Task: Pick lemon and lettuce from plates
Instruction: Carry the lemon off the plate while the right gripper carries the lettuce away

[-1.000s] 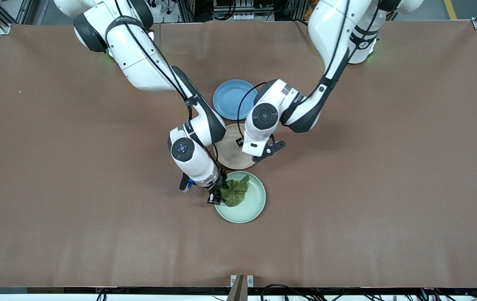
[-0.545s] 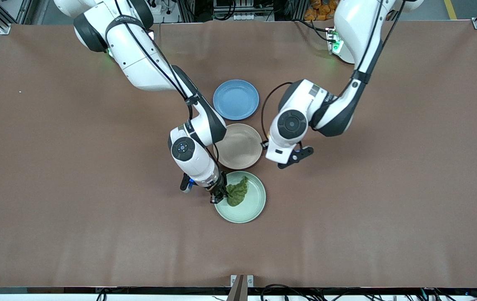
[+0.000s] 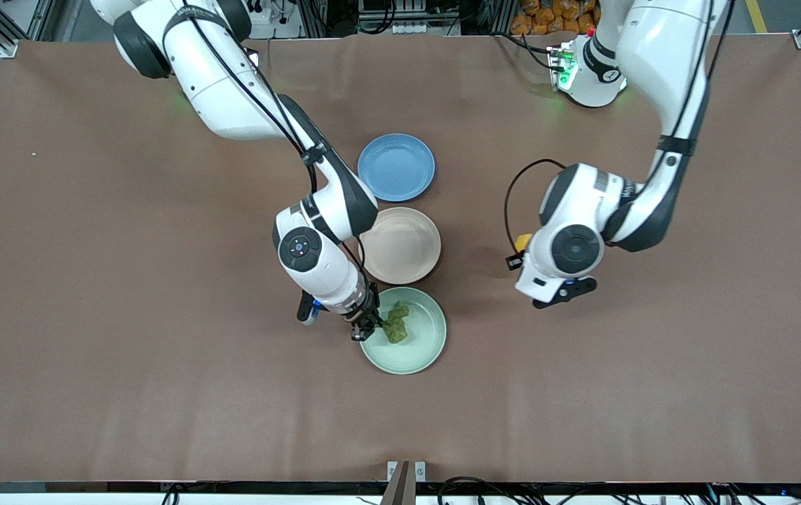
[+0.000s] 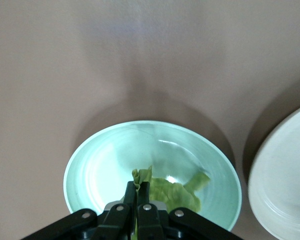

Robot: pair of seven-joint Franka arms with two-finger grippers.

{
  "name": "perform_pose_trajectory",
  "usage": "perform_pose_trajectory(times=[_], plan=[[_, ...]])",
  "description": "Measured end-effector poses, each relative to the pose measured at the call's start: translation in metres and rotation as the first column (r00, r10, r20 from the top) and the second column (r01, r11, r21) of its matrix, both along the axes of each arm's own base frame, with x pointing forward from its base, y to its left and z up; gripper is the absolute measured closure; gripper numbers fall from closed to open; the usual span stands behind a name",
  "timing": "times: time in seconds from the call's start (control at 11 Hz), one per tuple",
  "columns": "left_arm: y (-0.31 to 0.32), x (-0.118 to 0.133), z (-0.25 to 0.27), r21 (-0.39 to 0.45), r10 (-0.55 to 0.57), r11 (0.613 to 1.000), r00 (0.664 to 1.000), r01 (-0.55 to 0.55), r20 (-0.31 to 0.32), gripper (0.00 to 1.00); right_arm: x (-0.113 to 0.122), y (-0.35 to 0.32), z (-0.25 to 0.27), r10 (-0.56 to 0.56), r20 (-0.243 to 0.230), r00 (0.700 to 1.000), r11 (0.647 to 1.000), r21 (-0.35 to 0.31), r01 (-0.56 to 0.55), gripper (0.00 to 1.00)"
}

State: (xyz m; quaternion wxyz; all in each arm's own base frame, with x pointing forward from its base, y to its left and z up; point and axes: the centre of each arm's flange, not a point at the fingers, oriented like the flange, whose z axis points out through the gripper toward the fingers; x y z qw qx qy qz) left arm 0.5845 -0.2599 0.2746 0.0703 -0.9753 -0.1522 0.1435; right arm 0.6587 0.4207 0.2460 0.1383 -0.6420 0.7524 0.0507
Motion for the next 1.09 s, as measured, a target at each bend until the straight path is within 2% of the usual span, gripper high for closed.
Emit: perform_pose_trajectory(times=[0.36,0.55,0.64,0.82,1.09], plan=[[0.062,0.002,0.006,-0.024,-0.072,0.997,0.997,0.072,-0.023,0.27,-0.002,-0.009,0.061,0.168,-0.017,0.986,0.985,-0.034,-0.169,0.96],[0.091,0.004,0.001,-0.036,-0.1,0.994,0.995,0.1,-0.022,0.27,-0.005,-0.03,0.097,0.293,-0.076,0.953,0.952,-0.072,-0.298,0.96],[0.11,0.008,-0.002,-0.05,-0.103,0.993,0.995,0.102,-0.011,0.27,-0.003,-0.048,0.116,0.361,-0.095,0.928,0.926,-0.08,-0.368,0.96],[0.142,0.015,-0.011,-0.073,-0.108,0.991,0.994,0.109,0.019,0.27,-0.001,-0.092,0.145,0.491,-0.144,0.859,0.856,-0.102,-0.507,0.96],[0.168,0.021,-0.035,-0.088,-0.127,0.988,0.991,0.13,0.043,0.27,-0.009,-0.165,0.172,0.653,-0.157,0.741,0.733,-0.118,-0.67,0.96]])
